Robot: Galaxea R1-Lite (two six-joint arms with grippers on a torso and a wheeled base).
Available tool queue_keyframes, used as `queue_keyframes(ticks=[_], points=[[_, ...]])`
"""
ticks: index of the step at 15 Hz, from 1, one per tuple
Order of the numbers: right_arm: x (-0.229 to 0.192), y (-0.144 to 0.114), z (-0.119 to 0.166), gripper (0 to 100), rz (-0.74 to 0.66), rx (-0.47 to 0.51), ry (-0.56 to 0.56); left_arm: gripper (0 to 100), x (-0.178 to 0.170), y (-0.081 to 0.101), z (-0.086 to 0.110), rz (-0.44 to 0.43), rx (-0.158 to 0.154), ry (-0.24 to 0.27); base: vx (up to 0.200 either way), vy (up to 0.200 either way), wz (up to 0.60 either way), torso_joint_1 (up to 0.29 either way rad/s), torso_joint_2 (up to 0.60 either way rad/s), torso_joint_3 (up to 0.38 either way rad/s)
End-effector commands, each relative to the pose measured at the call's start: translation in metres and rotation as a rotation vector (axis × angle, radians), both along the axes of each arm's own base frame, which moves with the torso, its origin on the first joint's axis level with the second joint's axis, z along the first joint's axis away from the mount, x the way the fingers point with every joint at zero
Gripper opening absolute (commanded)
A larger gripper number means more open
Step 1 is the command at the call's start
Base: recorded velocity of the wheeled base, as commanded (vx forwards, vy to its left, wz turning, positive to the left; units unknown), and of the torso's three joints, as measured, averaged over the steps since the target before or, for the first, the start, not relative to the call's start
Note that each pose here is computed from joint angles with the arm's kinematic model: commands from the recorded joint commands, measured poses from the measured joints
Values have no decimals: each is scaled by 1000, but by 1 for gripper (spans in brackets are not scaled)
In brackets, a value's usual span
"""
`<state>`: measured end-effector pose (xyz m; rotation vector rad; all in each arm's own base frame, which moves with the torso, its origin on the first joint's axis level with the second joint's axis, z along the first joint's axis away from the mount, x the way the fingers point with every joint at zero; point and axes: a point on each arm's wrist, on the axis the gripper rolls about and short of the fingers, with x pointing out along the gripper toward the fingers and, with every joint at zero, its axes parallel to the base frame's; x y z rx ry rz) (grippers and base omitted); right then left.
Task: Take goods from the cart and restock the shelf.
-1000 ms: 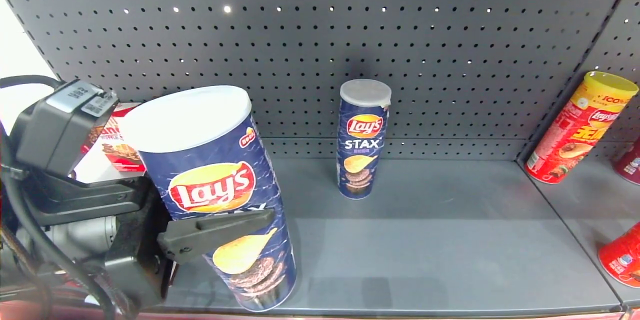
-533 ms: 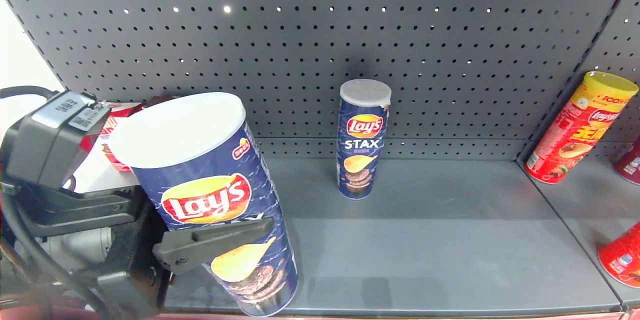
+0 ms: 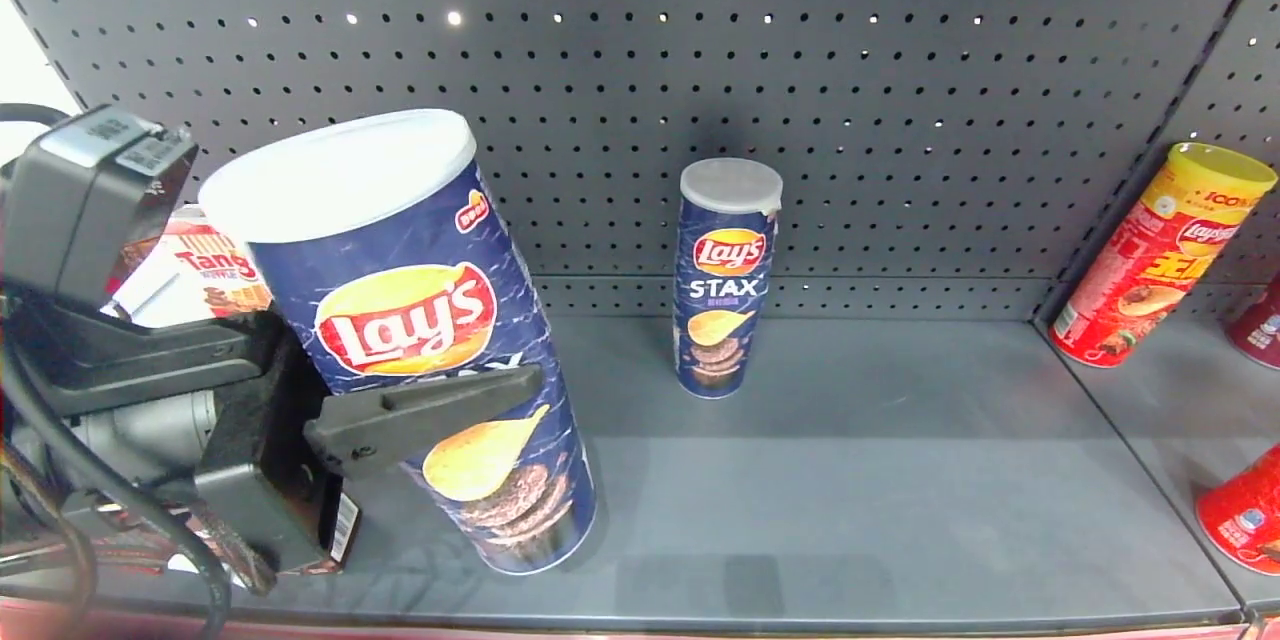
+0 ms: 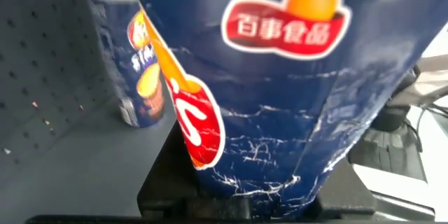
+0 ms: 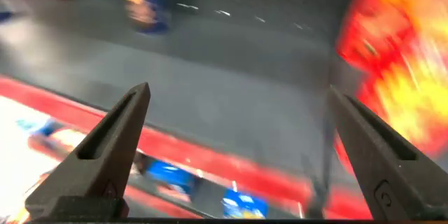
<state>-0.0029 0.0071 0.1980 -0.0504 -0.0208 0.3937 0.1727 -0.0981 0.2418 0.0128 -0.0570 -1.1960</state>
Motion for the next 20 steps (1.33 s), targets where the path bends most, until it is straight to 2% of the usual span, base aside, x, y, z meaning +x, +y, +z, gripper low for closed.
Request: queue_keyframes(ticks=[1, 4, 5, 7, 10, 15, 17, 19, 20], points=[[52, 10, 31, 100, 160, -50, 121, 0, 5, -3, 11, -3, 10, 19, 0, 0, 0, 0, 0, 0], [73, 20, 34, 100, 231, -67, 141, 0, -6, 0, 29, -12, 49, 92, 0, 0, 0, 0, 0, 0], [80, 23, 35, 100, 238, -72, 160, 0, -9, 2, 28, -14, 71, 128, 0, 0, 0, 0, 0, 0], [100, 32, 34, 100, 270, -86, 220, 0, -11, 3, 22, -17, 94, 139, 0, 0, 0, 0, 0, 0], [142, 55, 36, 100, 328, -108, 145, 0, -10, 4, 24, -10, 90, 132, 0, 0, 0, 0, 0, 0], [177, 70, 39, 100, 351, -112, 163, 0, -9, 4, 26, -9, 85, 124, 0, 0, 0, 0, 0, 0], [199, 85, 44, 100, 373, -120, 156, 0, -9, 4, 27, -10, 83, 122, 0, 0, 0, 0, 0, 0], [214, 91, 41, 100, 382, -147, 113, 0, -9, 4, 29, -13, 80, 117, 0, 0, 0, 0, 0, 0], [233, 98, 36, 100, 481, -145, 47, 0, -8, 3, 29, -24, 81, 118, 0, 0, 0, 0, 0, 0]])
